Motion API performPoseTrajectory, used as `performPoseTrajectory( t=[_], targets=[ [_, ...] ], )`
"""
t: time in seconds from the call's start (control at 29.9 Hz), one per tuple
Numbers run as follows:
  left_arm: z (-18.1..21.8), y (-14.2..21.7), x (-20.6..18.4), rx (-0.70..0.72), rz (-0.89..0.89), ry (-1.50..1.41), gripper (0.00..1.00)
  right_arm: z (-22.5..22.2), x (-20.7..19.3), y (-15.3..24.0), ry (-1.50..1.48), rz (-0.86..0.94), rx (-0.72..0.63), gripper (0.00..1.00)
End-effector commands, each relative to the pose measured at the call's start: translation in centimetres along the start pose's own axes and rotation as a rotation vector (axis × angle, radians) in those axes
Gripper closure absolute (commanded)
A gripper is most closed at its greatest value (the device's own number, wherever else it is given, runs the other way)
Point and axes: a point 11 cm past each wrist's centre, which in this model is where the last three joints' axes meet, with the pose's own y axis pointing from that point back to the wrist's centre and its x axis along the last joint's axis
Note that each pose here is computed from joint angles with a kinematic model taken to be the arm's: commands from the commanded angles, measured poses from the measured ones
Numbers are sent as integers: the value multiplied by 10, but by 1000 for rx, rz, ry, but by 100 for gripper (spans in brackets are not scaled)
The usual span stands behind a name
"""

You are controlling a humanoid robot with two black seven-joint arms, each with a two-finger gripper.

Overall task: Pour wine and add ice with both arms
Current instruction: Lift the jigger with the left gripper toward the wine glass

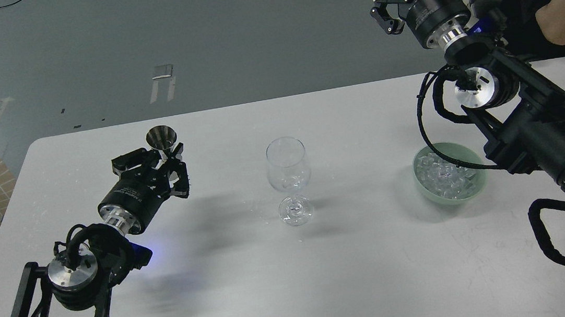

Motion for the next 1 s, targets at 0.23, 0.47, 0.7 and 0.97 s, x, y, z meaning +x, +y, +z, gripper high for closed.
performPoseTrajectory(
  t=[0.23, 0.47, 0.7, 0.97],
  targets=[
    [-25, 0, -28, 91, 39, -111, 100, -3, 0, 0, 1, -6, 7, 0],
    [-32, -8, -37, 145, 85, -205, 100, -6, -1, 0, 4, -11, 10, 0],
    [-33, -9, -49, 138, 75, -237, 100, -6, -2, 0, 3, -13, 11, 0],
    [-42, -12, -61, 160, 98, -296, 100, -7, 0, 2, 5, -12, 13, 0]
  ],
)
